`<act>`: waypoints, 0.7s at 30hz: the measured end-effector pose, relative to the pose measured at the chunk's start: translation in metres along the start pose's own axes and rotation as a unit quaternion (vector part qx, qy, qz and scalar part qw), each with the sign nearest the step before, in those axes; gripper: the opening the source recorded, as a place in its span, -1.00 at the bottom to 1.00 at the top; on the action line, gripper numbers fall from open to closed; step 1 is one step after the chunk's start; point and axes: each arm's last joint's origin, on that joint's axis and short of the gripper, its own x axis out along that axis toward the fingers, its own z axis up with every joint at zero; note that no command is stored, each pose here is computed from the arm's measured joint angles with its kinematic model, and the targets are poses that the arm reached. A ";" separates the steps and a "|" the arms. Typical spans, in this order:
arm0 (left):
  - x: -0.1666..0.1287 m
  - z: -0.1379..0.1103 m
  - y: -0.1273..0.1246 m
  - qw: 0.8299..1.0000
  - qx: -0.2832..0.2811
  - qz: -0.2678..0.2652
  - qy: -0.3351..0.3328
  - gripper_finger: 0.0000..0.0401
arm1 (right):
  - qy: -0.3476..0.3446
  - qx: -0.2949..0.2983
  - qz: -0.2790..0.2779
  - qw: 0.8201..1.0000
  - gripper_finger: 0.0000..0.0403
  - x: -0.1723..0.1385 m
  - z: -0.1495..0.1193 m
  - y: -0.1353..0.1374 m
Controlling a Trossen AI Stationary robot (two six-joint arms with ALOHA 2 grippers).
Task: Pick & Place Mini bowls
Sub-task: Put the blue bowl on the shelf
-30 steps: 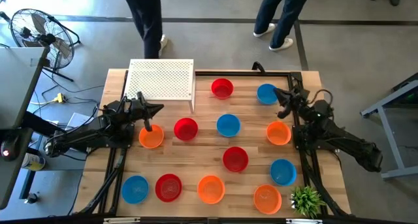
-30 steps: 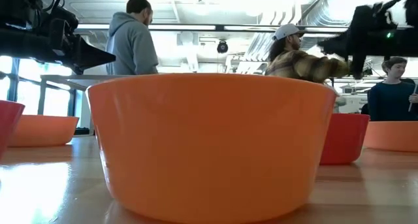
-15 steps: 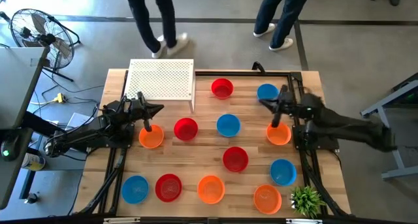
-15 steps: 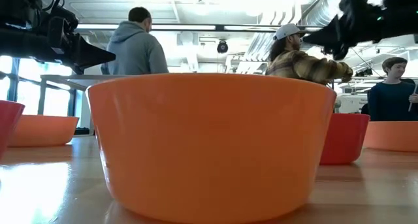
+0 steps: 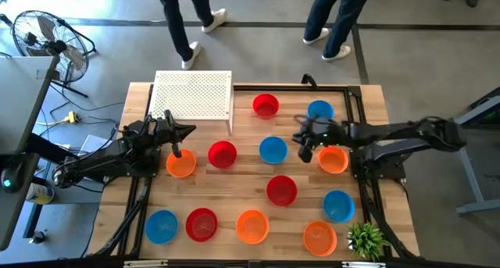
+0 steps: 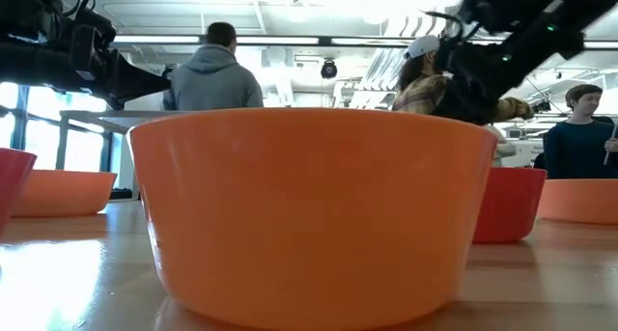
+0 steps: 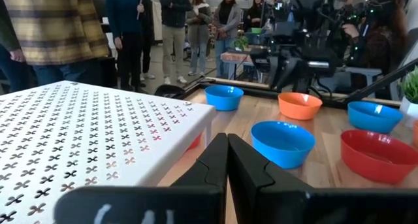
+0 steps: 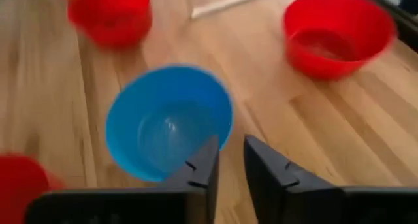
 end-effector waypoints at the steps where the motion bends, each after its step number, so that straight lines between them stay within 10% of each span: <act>1: 0.000 0.000 0.000 1.000 0.003 0.000 0.001 -1.00 | 0.015 -0.024 0.001 1.000 -0.61 0.003 0.004 0.004; 11: 0.000 -0.001 0.000 1.000 0.029 0.002 0.004 -1.00 | 0.156 -0.230 0.045 0.960 -0.36 0.028 0.019 0.050; 21: 0.000 0.000 0.000 1.000 0.022 0.002 0.001 -1.00 | 0.176 0.066 -0.067 0.980 -0.36 0.044 0.018 0.008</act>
